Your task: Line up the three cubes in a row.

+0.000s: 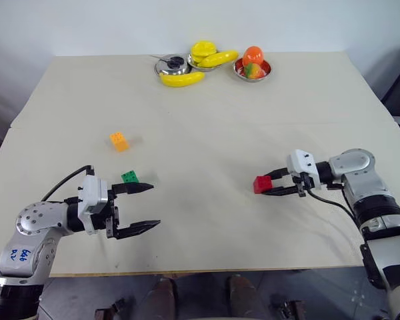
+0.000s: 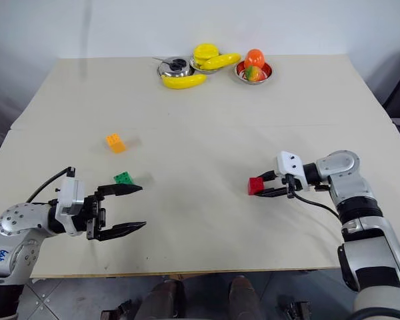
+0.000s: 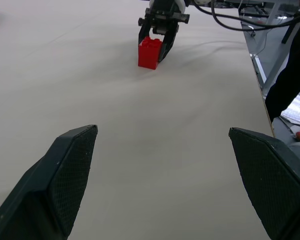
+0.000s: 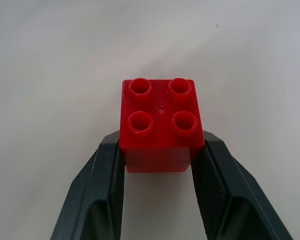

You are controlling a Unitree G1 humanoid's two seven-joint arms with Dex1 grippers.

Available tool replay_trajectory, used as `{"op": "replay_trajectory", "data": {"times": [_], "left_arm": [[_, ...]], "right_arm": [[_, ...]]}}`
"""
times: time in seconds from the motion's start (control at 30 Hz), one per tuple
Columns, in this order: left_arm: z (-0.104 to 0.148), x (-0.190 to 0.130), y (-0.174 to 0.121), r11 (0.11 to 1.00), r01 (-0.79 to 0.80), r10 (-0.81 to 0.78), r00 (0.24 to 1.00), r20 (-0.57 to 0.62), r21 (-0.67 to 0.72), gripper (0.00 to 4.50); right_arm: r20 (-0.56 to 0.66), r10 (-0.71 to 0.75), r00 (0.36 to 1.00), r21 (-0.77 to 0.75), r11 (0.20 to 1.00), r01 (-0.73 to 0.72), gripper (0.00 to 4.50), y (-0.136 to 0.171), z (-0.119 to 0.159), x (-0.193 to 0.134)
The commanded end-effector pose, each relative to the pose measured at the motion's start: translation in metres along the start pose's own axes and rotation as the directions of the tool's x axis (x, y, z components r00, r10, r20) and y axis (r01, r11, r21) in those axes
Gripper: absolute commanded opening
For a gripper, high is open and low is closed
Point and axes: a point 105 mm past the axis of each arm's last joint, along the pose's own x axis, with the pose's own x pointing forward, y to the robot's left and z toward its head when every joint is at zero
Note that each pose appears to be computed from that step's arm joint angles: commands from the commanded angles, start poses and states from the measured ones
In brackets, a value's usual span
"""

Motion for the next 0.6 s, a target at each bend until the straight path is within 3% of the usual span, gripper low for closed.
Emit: {"op": "replay_trajectory", "data": {"times": [0.03, 0.13, 0.47, 0.6], "left_arm": [[0.009, -0.006, 0.001, 1.0, -0.004, 0.003, 1.0, 0.01, 0.028, 4.5], [0.008, -0.006, 0.001, 1.0, -0.003, 0.003, 1.0, 0.011, 0.027, 4.5], [0.008, -0.008, 0.002, 1.0, -0.011, 0.01, 1.0, 0.008, 0.029, 4.5], [0.01, -0.012, 0.002, 0.998, -0.051, 0.05, 0.999, 0.021, 0.028, 4.5]], "right_arm": [[-0.087, 0.049, 0.995, 0.059, 0.997, -0.044, 1.47, 0.011, -0.017, -0.02], [-0.079, 0.054, 0.995, 0.067, 0.997, -0.048, 1.47, 0.011, -0.016, -0.019], [-0.033, 0.023, 0.999, 0.016, 1.0, -0.023, 4.47, 0.009, -0.008, -0.022], [0.049, -0.034, 0.998, -0.069, 0.997, 0.037, 4.47, 0.004, 0.016, -0.041]]}}
